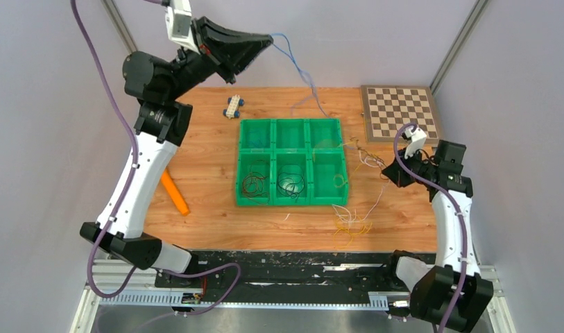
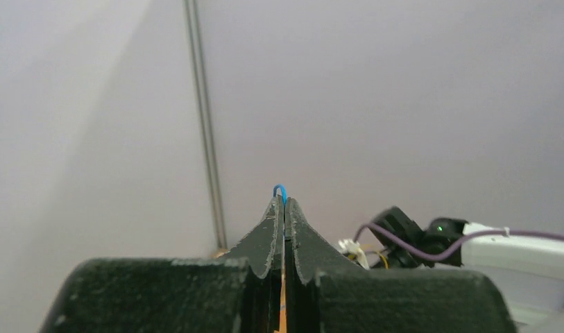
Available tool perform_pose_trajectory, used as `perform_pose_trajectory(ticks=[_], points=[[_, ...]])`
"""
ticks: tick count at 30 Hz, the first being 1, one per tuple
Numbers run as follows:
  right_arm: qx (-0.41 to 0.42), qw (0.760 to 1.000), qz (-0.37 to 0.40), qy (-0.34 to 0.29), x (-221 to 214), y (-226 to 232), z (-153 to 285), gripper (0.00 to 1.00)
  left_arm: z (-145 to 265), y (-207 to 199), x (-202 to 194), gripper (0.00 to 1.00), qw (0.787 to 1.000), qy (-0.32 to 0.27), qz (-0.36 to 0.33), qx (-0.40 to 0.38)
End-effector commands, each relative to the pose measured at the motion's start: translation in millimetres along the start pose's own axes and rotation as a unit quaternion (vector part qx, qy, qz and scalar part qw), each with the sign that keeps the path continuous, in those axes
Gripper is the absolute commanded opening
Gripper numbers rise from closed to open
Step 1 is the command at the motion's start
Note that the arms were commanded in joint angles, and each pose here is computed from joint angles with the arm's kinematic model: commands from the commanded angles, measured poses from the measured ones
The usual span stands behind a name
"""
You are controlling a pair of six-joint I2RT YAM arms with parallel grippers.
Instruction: Untangle the cables
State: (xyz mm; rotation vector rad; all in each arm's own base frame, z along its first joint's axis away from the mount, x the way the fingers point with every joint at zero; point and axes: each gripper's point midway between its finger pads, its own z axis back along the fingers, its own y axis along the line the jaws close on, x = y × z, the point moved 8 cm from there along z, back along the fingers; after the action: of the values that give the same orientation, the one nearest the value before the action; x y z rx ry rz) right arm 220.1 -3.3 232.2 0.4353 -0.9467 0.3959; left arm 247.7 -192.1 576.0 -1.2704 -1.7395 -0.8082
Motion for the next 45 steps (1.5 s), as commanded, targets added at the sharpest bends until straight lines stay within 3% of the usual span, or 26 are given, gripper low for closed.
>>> perform_pose_trajectory(ticks=[1,6,11,17,22,34,45], points=[[-0.040,0.997,0.046,0.046,-32.7,-34.4,-1.0,0.00,-9.5,7.7,45.6,0.00,0.997,-0.062,-0.049,0.018],[-0.079,0.989,0.055,0.114,-72.9,-64.7,2.3,0.00,-20.7,25.2,64.7,0.00,0.991,-0.085,-0.096,0.045],[-0.099,0.989,0.032,0.110,-80.8,-86.1,17.7,0.00,-22.0,46.5,60.9,0.00,0.986,-0.082,-0.116,0.084],[-0.100,0.991,0.023,0.084,-65.9,-93.3,30.6,0.00,1.1,72.1,16.4,0.00,0.985,-0.020,-0.103,0.135],[-0.087,0.994,0.019,0.060,-49.0,-91.8,34.5,0.00,34.0,99.7,-46.6,0.00,0.981,0.063,-0.084,0.165],[-0.068,0.996,-0.004,0.053,-36.2,-93.6,35.6,0.00,115.9,158.9,-144.0,0.00,0.940,0.197,-0.058,0.271],[-0.067,0.995,-0.014,0.066,-38.6,-98.9,34.1,0.00,144.6,141.1,-208.4,0.00,0.945,0.279,0.022,0.170]])
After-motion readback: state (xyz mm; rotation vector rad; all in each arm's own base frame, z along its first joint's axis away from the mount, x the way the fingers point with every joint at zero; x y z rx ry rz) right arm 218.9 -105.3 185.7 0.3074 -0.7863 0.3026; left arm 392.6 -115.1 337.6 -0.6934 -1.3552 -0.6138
